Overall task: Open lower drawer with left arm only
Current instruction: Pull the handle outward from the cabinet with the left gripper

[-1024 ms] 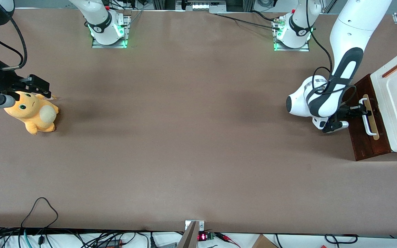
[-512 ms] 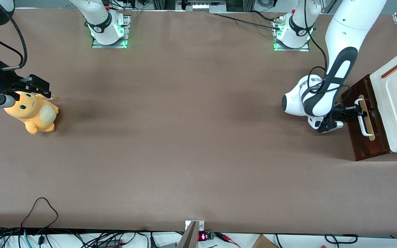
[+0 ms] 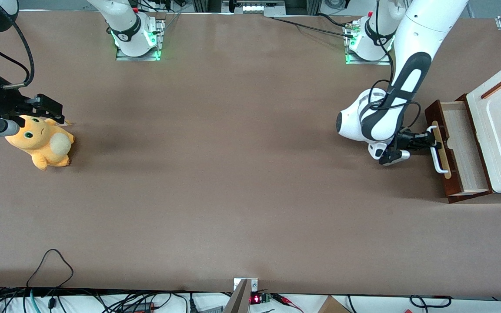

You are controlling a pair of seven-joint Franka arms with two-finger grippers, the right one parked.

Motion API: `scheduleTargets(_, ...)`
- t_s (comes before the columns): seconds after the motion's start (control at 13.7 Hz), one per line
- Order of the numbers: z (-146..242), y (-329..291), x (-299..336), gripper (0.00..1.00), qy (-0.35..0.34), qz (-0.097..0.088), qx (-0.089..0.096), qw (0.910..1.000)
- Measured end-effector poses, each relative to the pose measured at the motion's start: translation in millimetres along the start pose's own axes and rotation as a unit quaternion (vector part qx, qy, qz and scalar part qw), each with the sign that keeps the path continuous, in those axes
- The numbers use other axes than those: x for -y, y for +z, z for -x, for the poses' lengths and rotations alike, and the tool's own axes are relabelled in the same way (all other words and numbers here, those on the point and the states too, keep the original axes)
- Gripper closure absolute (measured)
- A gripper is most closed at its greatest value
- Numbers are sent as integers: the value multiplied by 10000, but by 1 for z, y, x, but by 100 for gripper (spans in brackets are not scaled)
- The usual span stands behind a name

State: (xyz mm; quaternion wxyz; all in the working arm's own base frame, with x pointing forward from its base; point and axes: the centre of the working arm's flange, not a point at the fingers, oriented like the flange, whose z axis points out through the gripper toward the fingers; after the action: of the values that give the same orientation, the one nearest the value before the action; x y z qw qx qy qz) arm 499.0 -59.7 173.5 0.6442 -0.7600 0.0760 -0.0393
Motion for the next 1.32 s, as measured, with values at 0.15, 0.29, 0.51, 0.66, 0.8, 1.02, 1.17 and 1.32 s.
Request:
scheduleTargets(0.15,-4,-11,0,79,43,96,-136,9999)
scheduleTargets(0.29,-12,-24,3,72,86,174,-281,9994)
scheduleTargets(0.51,-17,-33,12,42,-89,476,-14,9988)
scheduleTargets(0.66,-31,-51,36,23,-482,1327,483,9888)
scheduleTargets(0.8,-52,-73,90,5,-532,2184,724,9717)
scheduleTargets(1.02,-63,-86,187,0,-724,3266,923,9379)
scheduleTargets(1.17,-58,-76,242,0,-681,4000,983,9087)
scheduleTargets(1.32,-49,-56,290,0,-480,4737,873,8750)
